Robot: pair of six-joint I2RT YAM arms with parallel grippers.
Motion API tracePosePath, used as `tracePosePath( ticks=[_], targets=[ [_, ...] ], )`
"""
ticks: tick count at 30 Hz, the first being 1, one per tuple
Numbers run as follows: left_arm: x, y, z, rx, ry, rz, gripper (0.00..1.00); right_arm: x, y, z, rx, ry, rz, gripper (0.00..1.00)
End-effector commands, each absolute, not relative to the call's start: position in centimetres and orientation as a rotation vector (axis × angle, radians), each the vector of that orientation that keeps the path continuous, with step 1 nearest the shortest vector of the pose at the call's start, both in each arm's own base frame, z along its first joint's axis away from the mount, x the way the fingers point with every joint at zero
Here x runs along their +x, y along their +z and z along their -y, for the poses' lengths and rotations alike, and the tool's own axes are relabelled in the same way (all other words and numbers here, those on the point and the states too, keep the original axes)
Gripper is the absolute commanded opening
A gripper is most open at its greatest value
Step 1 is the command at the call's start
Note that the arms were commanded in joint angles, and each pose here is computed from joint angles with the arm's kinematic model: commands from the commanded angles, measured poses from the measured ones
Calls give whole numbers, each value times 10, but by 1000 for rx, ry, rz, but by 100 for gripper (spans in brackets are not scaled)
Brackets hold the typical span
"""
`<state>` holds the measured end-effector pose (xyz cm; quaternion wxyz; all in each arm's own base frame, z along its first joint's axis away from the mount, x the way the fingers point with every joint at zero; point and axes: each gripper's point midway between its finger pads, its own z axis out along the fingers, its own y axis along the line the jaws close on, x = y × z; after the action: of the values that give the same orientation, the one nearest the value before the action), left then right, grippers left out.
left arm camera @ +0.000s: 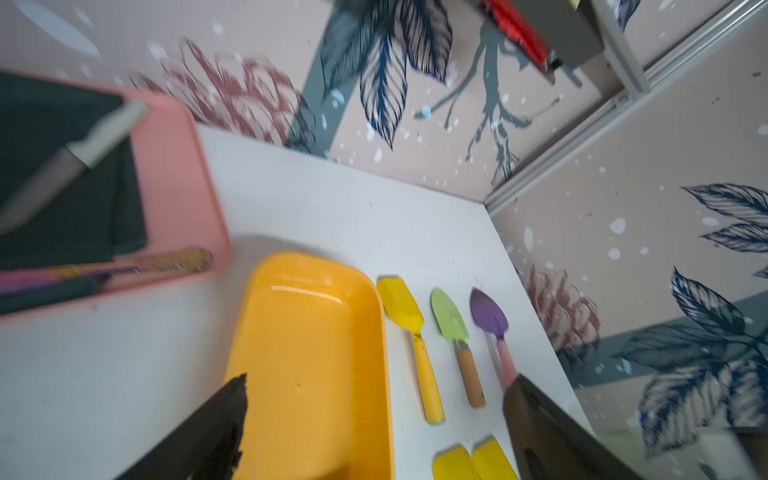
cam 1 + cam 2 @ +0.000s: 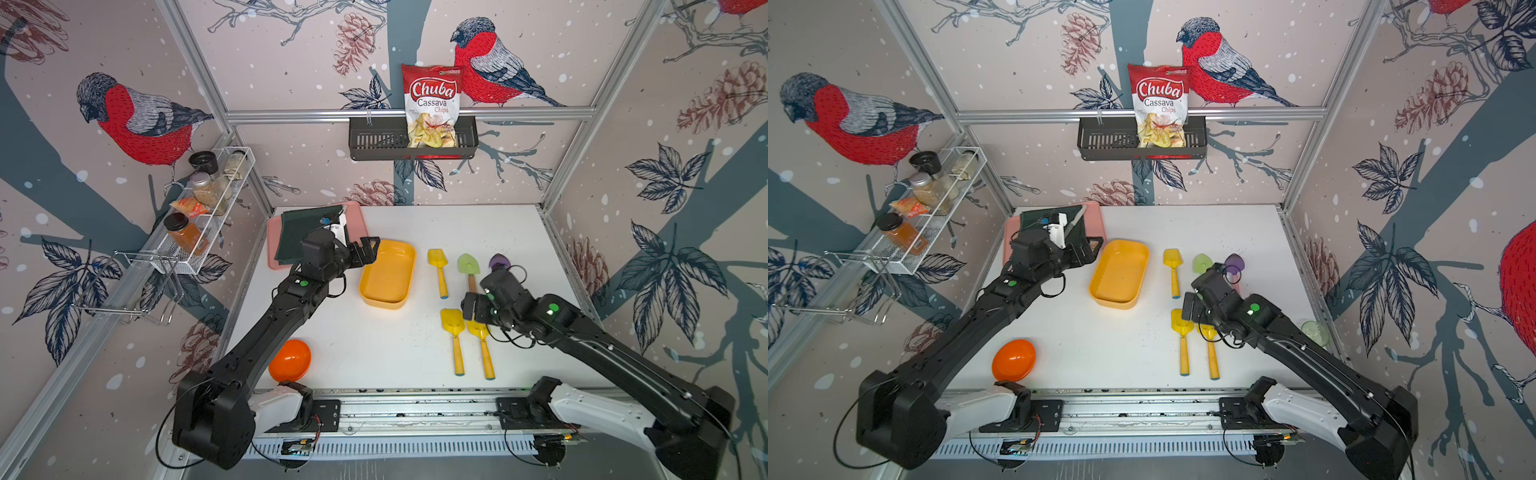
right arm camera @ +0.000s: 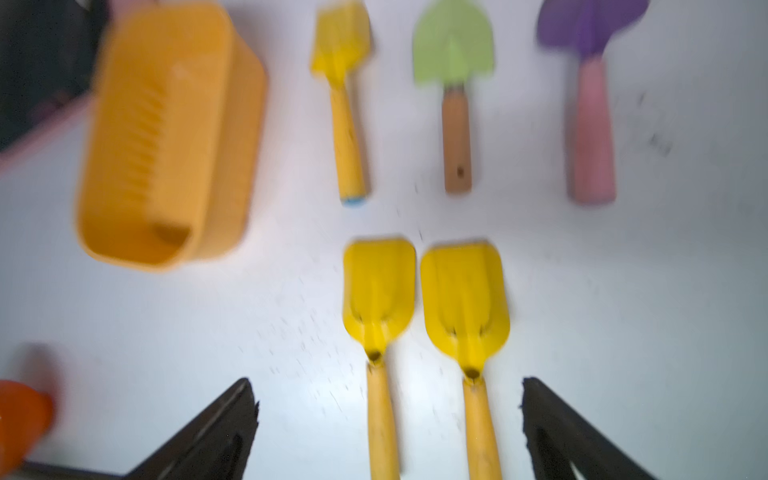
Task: Take the shovel out of the storage box
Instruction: Place the shovel at the center of the board, then reset both arms
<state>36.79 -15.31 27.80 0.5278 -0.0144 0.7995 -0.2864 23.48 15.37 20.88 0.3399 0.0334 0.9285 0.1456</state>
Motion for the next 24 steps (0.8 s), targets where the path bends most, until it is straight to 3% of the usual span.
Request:
tracePosePath(
  ticks=[1,5,13,18,24],
  targets=[
    [377,303,89,-136,-295,-1671,97,285,287,-141,68,366,-2082,100],
    [364,282,24,-251,-17,-1543,97,322,301,-122,-69,219,-1802,99],
    [367,191,-18,-234,320,-1667,97,360,211,-14,158,129,-1656,99],
    [359,151,-24,-239,298,-1672,97,367,177,6,139,-39,-1699,99],
    [359,135,-37,-261,202,-1639,96,363,145,27,198,-25,-1675,99]
  ],
)
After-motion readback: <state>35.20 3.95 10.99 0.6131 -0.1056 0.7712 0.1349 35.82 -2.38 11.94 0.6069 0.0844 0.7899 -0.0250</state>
